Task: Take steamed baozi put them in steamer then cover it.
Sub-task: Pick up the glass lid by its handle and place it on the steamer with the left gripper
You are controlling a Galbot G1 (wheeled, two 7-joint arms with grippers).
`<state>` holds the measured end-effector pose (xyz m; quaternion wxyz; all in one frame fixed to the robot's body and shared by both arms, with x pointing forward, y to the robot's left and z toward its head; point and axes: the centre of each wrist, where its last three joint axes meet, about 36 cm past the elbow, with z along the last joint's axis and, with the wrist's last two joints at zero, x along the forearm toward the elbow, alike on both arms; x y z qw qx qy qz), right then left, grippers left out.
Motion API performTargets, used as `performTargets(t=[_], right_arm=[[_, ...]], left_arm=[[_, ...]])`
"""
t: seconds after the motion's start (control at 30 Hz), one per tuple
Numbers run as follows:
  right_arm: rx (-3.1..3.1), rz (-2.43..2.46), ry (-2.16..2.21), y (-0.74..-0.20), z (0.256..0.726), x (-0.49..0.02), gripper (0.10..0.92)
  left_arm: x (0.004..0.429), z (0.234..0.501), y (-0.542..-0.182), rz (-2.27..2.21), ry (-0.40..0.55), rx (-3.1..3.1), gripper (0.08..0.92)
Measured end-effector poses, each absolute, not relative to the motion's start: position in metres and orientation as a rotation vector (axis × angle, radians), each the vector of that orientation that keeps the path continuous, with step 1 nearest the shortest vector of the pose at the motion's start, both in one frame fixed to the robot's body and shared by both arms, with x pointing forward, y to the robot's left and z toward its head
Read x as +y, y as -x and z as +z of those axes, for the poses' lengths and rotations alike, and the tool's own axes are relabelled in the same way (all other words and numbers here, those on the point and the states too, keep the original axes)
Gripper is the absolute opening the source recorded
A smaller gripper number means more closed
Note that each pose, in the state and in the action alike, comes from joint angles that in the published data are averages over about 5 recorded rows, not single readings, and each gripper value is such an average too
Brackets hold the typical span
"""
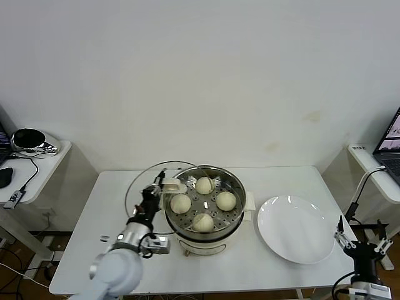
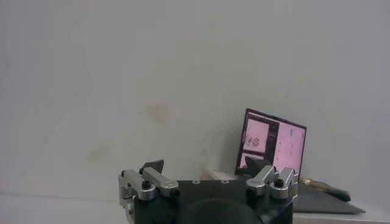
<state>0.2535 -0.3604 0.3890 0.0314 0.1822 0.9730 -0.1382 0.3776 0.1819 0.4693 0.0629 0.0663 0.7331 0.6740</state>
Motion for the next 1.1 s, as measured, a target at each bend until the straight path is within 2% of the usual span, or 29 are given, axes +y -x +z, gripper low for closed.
performTargets(t=[0.57,0.8,1.1], right_arm=[[3.006,-0.465,-0.573,-0.255,0.378,-0.364,0.823],[3.013,-0.471,-0.566,-0.255,0.374,-0.365,0.823],[3.021,-0.475,-0.553,-0.255,0.371,-0.365,0.823]], left_arm=[[0.083,0.459,-0.395,2.010,-0.253,2.246,0.147],[0.065,0.453,-0.403,2.025,-0.240,2.246,0.147],[0.062,0.440,-0.413,2.079,-0.227,2.237,0.147]])
